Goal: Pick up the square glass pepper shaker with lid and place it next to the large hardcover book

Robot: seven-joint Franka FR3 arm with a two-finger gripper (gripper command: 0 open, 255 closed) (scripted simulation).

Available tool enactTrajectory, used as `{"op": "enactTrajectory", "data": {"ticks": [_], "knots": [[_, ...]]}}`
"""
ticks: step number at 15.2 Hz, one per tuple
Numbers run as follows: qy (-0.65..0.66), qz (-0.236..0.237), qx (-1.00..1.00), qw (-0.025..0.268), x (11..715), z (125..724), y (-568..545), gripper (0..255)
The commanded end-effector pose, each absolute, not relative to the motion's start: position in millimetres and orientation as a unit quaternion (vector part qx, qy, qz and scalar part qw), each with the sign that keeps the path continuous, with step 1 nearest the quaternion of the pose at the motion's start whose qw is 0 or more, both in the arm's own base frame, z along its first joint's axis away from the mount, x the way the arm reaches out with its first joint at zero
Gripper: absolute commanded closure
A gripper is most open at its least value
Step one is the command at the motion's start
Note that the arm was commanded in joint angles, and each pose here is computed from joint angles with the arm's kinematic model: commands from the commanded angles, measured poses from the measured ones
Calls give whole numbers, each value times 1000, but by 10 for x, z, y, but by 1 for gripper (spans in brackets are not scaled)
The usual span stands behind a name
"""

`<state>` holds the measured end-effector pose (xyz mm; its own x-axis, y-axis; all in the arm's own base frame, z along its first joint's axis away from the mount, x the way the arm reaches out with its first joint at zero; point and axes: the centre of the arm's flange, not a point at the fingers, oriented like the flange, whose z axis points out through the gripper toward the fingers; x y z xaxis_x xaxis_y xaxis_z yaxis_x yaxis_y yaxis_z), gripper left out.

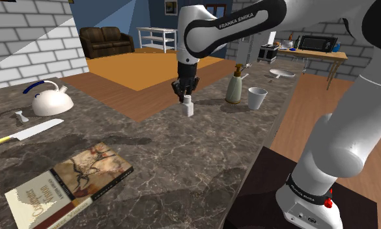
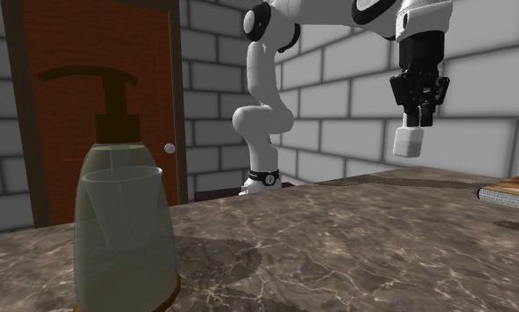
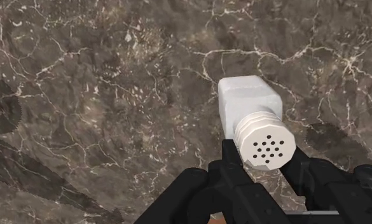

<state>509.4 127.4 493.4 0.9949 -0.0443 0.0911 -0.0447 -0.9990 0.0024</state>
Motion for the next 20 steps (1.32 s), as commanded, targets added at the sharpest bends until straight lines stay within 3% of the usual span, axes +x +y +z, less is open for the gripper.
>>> {"op": "enactTrajectory", "data": {"ticks": [1, 20], "knots": [[-23, 46, 999, 2, 5203, 4922, 1516, 255], [-23, 46, 999, 2, 6367, 4656, 3721, 255]]}}
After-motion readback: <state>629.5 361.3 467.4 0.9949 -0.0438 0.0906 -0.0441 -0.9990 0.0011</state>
